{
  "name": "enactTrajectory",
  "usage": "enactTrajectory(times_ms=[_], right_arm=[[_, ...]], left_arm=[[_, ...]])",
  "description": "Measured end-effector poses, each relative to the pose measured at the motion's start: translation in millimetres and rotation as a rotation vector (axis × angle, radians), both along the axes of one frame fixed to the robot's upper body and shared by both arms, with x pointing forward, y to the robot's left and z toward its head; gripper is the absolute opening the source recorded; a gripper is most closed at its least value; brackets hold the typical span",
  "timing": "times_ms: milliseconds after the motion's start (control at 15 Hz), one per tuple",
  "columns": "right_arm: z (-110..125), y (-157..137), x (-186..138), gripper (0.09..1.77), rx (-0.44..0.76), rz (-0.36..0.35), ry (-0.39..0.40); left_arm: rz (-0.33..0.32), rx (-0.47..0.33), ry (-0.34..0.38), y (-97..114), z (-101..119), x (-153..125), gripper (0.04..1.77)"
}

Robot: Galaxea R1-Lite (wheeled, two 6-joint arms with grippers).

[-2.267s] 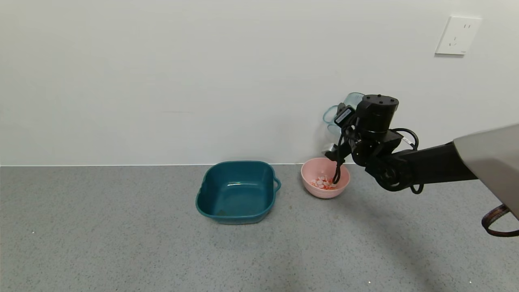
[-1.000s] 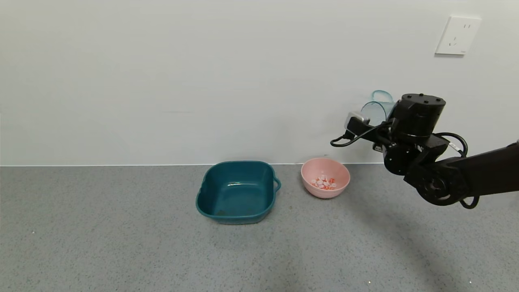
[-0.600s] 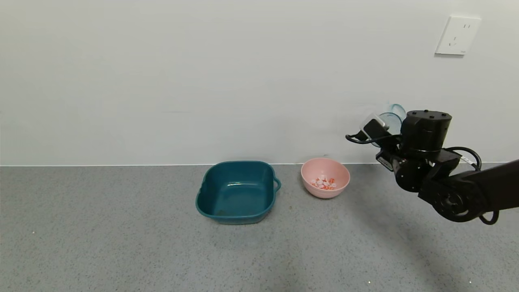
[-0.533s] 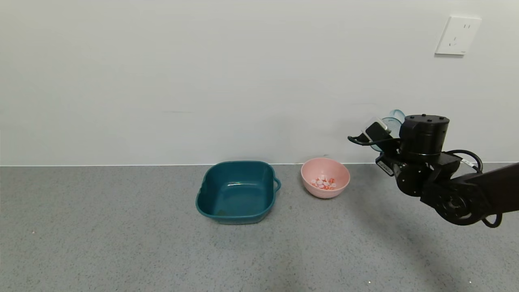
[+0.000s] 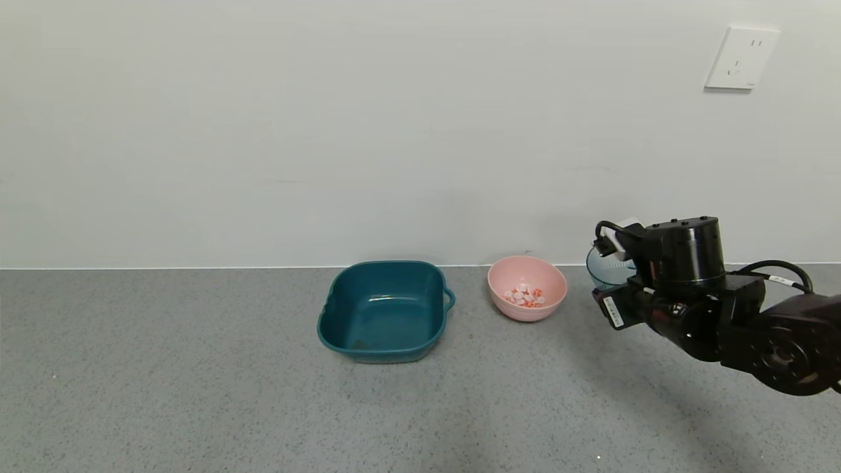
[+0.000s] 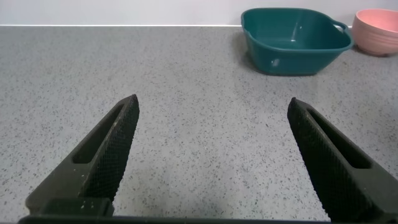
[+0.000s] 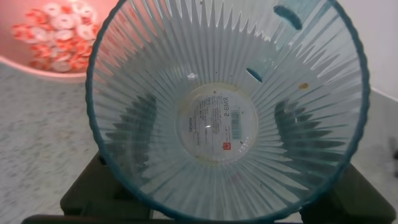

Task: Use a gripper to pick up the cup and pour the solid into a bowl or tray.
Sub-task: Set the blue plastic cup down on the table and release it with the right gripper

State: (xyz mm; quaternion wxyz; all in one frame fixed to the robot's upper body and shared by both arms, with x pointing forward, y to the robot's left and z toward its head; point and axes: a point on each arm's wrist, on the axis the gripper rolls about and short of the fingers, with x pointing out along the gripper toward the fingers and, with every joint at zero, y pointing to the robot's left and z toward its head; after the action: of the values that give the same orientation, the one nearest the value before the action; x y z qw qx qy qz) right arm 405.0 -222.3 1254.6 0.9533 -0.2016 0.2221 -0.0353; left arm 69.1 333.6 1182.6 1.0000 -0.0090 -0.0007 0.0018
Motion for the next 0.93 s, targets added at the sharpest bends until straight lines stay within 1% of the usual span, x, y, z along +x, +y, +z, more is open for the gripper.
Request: enactTrajectory(times_ms=[200,267,333,533,667,800,933], right_arm=[[-5,3,-10,1.33,0.138,0.084,0.035],[-8,3,-13,1.33,0.164,0.097,0.045],[-10,3,-17,1.33,0.181,0.097,0.047],[-19,5,-22,1.33,0.252,0.09,0.016],[-29,6,-25,1.33,0.261,0.098,0.01],[-42,6,-26,1.33,0.285,0.136,0.016],[-56,3,-27,1.33,0.286,0.139,0.037]], left_arm=[[0.0,0.0,0.0,0,0,0,1.72],[-0.001,0.0,0.0,0,0,0,1.72],[-0.001,0.0,0.0,0,0,0,1.72],[-0.001,0.0,0.0,0,0,0,1.72],[-0.001,0.0,0.0,0,0,0,1.72],[-0.001,0.0,0.0,0,0,0,1.72],[0.0,0.0,0.0,0,0,0,1.72]])
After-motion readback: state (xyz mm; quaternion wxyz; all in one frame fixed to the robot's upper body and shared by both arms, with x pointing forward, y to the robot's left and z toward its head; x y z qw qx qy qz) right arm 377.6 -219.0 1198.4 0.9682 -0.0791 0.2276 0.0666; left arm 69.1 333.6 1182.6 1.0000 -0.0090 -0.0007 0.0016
